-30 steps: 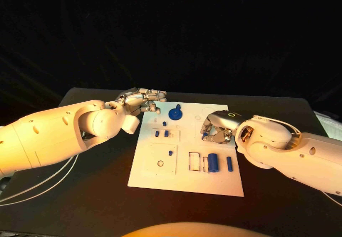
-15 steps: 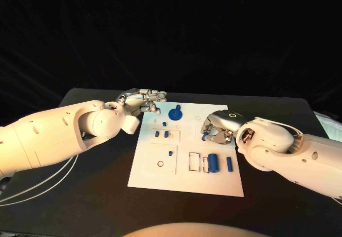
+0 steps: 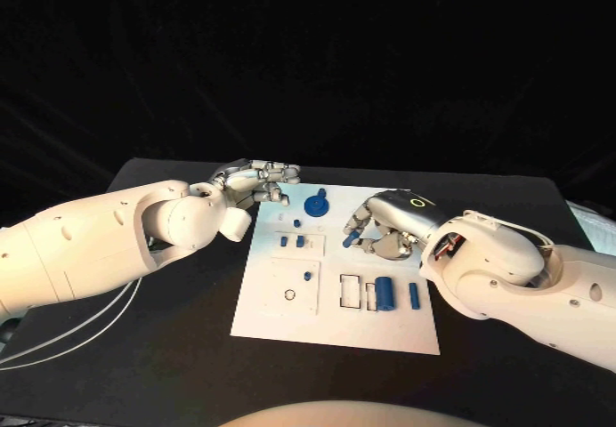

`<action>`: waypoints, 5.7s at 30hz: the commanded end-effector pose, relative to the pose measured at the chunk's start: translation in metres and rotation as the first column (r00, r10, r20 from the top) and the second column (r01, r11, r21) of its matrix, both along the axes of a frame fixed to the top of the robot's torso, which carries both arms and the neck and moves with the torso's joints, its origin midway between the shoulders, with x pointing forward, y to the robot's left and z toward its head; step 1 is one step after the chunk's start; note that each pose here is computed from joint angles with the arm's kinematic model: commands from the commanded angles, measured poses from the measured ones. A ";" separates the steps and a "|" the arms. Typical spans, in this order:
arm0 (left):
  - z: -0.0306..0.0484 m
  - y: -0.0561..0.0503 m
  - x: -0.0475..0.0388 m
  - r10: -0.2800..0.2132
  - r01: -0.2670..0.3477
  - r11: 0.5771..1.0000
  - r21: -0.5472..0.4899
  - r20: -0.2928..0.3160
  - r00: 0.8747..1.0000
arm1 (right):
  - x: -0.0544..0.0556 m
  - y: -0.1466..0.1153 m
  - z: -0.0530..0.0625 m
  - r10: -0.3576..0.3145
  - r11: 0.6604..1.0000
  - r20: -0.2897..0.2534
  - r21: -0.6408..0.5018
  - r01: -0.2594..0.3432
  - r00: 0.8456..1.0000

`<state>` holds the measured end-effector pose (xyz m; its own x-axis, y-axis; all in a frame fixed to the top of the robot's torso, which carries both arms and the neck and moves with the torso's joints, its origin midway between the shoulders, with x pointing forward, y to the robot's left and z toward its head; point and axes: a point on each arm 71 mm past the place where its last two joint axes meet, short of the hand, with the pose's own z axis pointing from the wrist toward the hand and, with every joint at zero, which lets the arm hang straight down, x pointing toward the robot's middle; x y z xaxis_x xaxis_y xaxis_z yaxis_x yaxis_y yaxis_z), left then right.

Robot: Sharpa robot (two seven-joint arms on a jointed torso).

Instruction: Assemble the parts on the task board

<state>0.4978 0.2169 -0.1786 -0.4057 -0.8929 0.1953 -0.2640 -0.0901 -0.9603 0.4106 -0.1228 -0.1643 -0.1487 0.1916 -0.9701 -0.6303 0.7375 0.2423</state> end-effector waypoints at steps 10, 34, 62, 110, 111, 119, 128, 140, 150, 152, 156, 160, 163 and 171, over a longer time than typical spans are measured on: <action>-0.0003 -0.006 -0.0001 -0.020 0.021 1.000 -0.012 0.011 1.000 | -0.029 0.067 -0.024 0.188 0.979 -0.083 0.100 -0.180 0.979; -0.0003 -0.007 -0.0004 -0.022 0.022 1.000 -0.013 0.012 1.000 | -0.030 0.085 -0.062 0.195 0.980 -0.150 -0.012 -0.199 0.969; -0.0007 -0.008 -0.0003 -0.028 0.028 1.000 -0.013 0.007 1.000 | -0.036 0.105 -0.074 0.207 0.958 -0.151 -0.169 -0.231 0.967; -0.0068 -0.002 -0.0045 -0.024 0.024 1.000 -0.006 -0.013 1.000 | -0.033 -0.090 -0.060 -0.426 0.903 -0.379 -0.129 0.409 0.822; -0.0068 -0.002 -0.0046 -0.023 0.023 1.000 -0.006 -0.013 1.000 | -0.033 -0.090 -0.061 -0.431 0.902 -0.378 -0.137 0.411 0.820; -0.0069 -0.001 -0.0048 -0.023 0.023 1.000 -0.005 -0.014 1.000 | -0.033 -0.082 -0.072 -0.435 0.900 -0.384 -0.155 0.407 0.815; -0.0074 0.000 -0.0047 -0.022 0.022 1.000 -0.005 -0.016 1.000 | -0.033 -0.071 -0.082 -0.419 0.908 -0.404 -0.174 0.381 0.813; -0.0093 0.000 -0.0047 -0.025 0.025 1.000 -0.004 -0.022 0.999 | -0.031 -0.065 -0.087 -0.403 0.914 -0.368 -0.217 0.344 0.838; -0.0096 0.000 -0.0048 -0.024 0.024 1.000 -0.003 -0.024 0.999 | -0.029 -0.067 -0.082 -0.412 0.910 -0.306 -0.192 0.368 0.858; -0.0098 0.000 -0.0048 -0.025 0.025 1.000 -0.003 -0.024 0.999 | -0.030 -0.068 -0.080 -0.417 0.909 -0.310 -0.163 0.384 0.854; -0.0102 0.000 -0.0050 -0.025 0.025 1.000 -0.003 -0.025 0.999 | -0.033 -0.069 -0.077 -0.420 0.905 -0.349 -0.095 0.414 0.838; -0.0108 0.000 -0.0049 -0.025 0.025 1.000 -0.003 -0.027 0.999 | -0.037 -0.068 -0.075 -0.402 0.894 -0.444 0.001 0.448 0.801; -0.0112 0.000 -0.0050 -0.026 0.026 1.000 -0.003 -0.028 0.999 | -0.039 -0.066 -0.074 -0.384 0.884 -0.492 0.050 0.465 0.782; -0.0117 0.000 -0.0052 -0.027 0.027 1.000 -0.003 -0.030 0.999 | -0.041 -0.063 -0.070 -0.364 0.865 -0.530 0.112 0.489 0.766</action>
<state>0.4933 0.2193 -0.1910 -0.4050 -0.8913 0.2039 -0.2966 -0.0829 -0.9514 0.3694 -0.1863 -0.2364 -0.4374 0.4891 -0.7546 -0.0444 0.8264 0.5614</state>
